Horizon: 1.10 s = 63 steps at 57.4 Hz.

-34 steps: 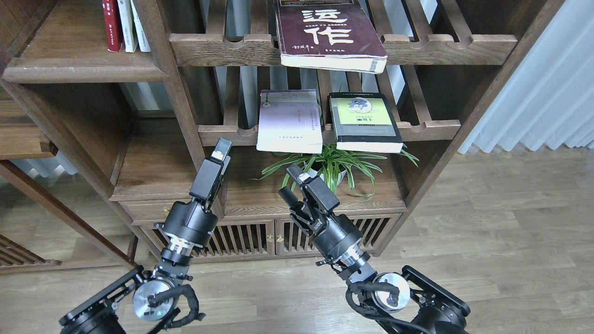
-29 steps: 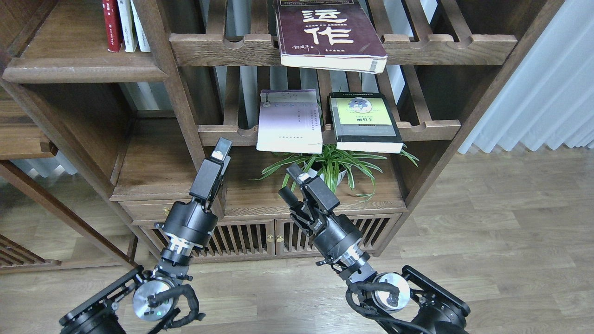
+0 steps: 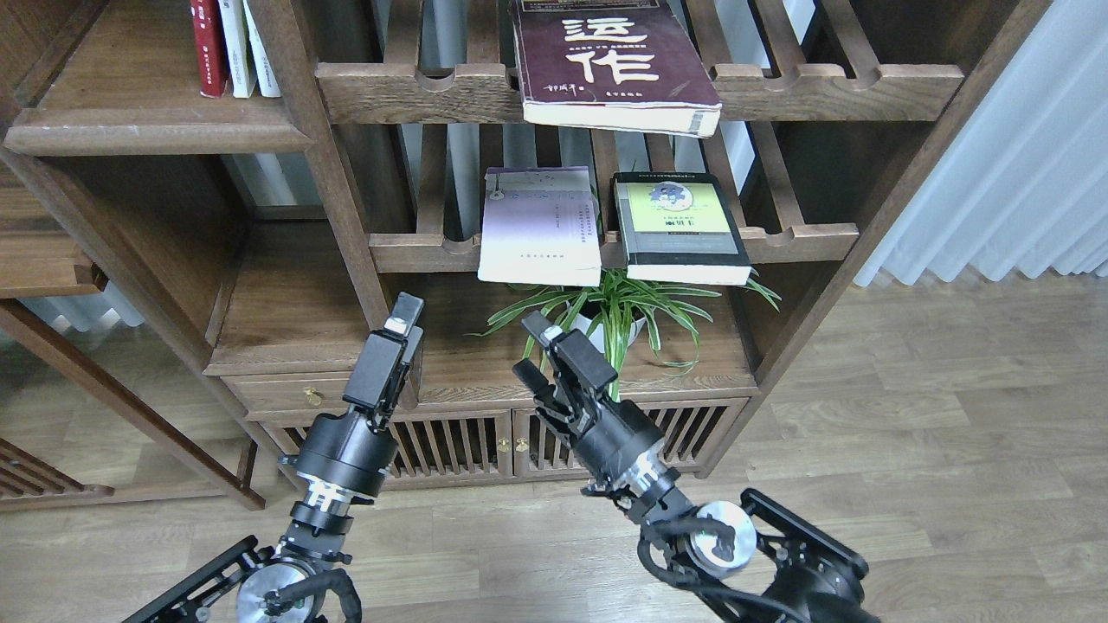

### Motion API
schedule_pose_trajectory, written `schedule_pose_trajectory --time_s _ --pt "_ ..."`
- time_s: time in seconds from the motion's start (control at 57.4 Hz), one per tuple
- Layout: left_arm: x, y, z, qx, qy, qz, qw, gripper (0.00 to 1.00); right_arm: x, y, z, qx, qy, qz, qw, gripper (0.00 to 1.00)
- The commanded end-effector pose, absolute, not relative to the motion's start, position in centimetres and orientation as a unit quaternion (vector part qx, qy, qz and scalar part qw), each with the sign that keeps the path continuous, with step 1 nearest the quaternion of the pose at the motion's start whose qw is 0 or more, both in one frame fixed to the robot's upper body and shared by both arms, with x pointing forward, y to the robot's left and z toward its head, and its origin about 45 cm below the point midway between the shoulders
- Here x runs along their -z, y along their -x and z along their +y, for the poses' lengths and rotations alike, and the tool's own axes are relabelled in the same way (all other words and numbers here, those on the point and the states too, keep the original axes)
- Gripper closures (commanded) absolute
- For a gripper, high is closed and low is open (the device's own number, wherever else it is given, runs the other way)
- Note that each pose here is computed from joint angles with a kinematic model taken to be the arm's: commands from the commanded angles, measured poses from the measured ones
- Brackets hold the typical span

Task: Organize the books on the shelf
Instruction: 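Reach the right gripper toward the white book on the middle shelf, then push the white book's top edge with the right gripper to tip it outward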

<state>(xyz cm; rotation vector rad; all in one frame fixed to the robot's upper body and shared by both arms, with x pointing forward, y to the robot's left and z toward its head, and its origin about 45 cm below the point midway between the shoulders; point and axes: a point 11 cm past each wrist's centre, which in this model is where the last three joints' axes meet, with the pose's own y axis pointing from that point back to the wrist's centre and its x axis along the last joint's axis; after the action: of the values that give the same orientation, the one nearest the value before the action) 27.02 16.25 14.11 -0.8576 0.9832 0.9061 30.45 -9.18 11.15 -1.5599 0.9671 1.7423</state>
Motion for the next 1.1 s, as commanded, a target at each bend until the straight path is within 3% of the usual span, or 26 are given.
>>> schedule_pose_trajectory --time_s 0.0,0.592,1.08 --pt "-13.9 -27.1 17.1 -0.414 0.378 0.435 0.704 0.0 -11.8 -32.8 -9.6 -0.65 0.58 0.393 0.293 0.01" --pt "-12.9 -27.5 17.5 -0.429 0.367 0.434 0.703 0.0 -11.9 -39.1 -12.4 -0.645 0.539 0.469 0.27 0.01" --pt "-12.4 -27.7 17.5 -0.434 0.362 0.434 0.701 0.0 -11.7 -39.8 -12.1 -0.656 0.534 0.475 0.242 0.06"
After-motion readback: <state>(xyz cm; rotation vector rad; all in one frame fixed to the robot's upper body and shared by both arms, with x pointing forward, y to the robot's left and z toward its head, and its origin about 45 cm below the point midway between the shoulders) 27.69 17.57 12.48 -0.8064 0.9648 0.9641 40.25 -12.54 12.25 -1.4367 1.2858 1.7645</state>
